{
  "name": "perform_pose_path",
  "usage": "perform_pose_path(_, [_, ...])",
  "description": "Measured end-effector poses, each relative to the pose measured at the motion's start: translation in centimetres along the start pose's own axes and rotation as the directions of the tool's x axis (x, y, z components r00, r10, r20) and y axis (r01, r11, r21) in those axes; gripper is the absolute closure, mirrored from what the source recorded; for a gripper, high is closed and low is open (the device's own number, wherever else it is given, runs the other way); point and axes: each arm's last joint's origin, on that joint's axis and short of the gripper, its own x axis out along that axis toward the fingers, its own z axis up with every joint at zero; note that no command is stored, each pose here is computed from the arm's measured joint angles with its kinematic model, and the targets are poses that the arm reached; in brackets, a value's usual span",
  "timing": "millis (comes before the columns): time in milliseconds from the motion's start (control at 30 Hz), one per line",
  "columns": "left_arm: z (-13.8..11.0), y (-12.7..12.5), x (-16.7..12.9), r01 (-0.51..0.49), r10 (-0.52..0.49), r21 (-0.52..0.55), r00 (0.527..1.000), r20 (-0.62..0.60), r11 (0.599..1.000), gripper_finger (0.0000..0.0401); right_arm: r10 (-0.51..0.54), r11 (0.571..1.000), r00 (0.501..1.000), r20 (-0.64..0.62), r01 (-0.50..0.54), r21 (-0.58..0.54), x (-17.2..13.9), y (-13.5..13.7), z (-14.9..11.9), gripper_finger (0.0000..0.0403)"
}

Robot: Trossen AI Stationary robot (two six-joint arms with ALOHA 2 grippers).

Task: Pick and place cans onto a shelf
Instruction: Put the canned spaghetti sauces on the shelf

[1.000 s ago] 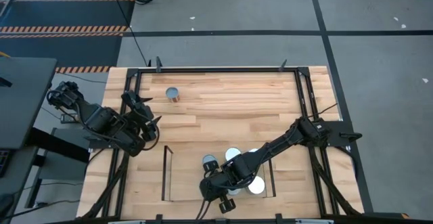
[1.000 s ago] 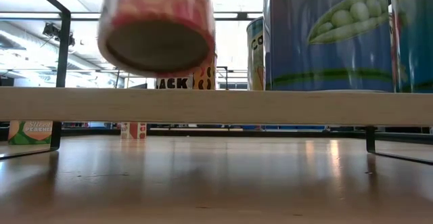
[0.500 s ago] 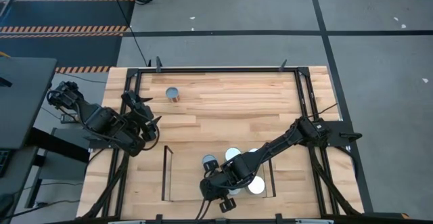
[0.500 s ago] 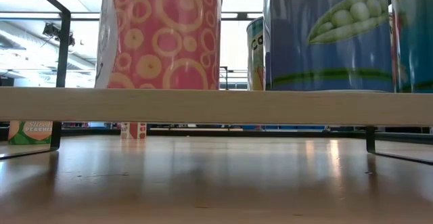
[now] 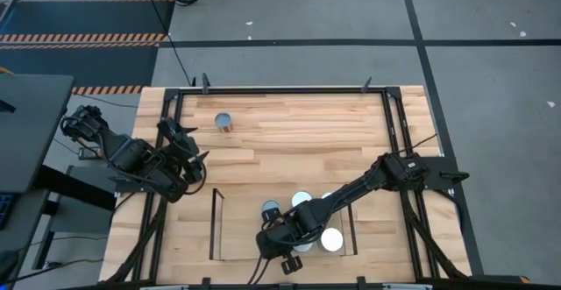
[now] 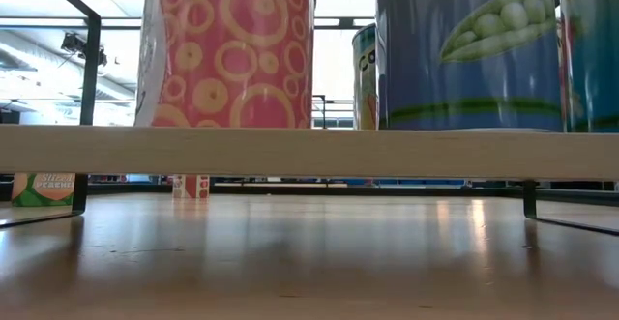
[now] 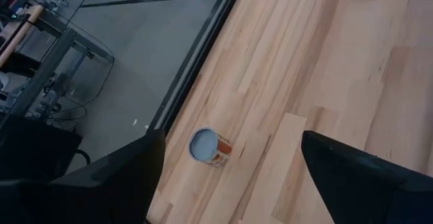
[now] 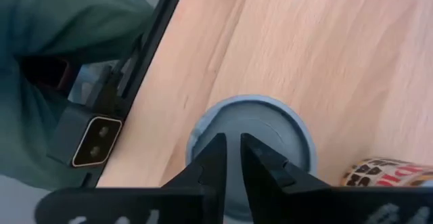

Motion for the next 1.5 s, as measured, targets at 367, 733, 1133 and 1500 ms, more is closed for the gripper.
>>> perform_pose_path(367, [0.0, 0.0, 0.0, -0.005, 0.005, -0.003, 1.000, 0.005, 1.000, 0.0049, -0.027, 0.999, 0.999, -0.020, 0.028, 0.023, -0.1, -1.1, -0.1, 0.0358])
perform_pose_path(733, [0.0, 0.0, 0.0, -0.004, 0.004, -0.006, 1.000, 0.005, 1.000, 0.0049, -0.065, 0.997, 0.998, -0.020, 0.066, 0.050, -0.2, -2.3, 0.0, 0.0358])
perform_pose_path(1133, [0.0, 0.0, 0.0, -0.005, 0.005, -0.021, 1.000, 0.005, 1.000, 0.0049, -0.060, 0.996, 0.998, 0.031, 0.058, 0.065, -0.2, -2.3, 0.4, 0.0358])
perform_pose_path(1500, [0.0, 0.0, 0.0, -0.005, 0.005, -0.025, 1.000, 0.005, 1.000, 0.0049, -0.049, 0.998, 0.998, 0.050, 0.047, 0.044, -0.3, -2.1, 0.6, 0.0358])
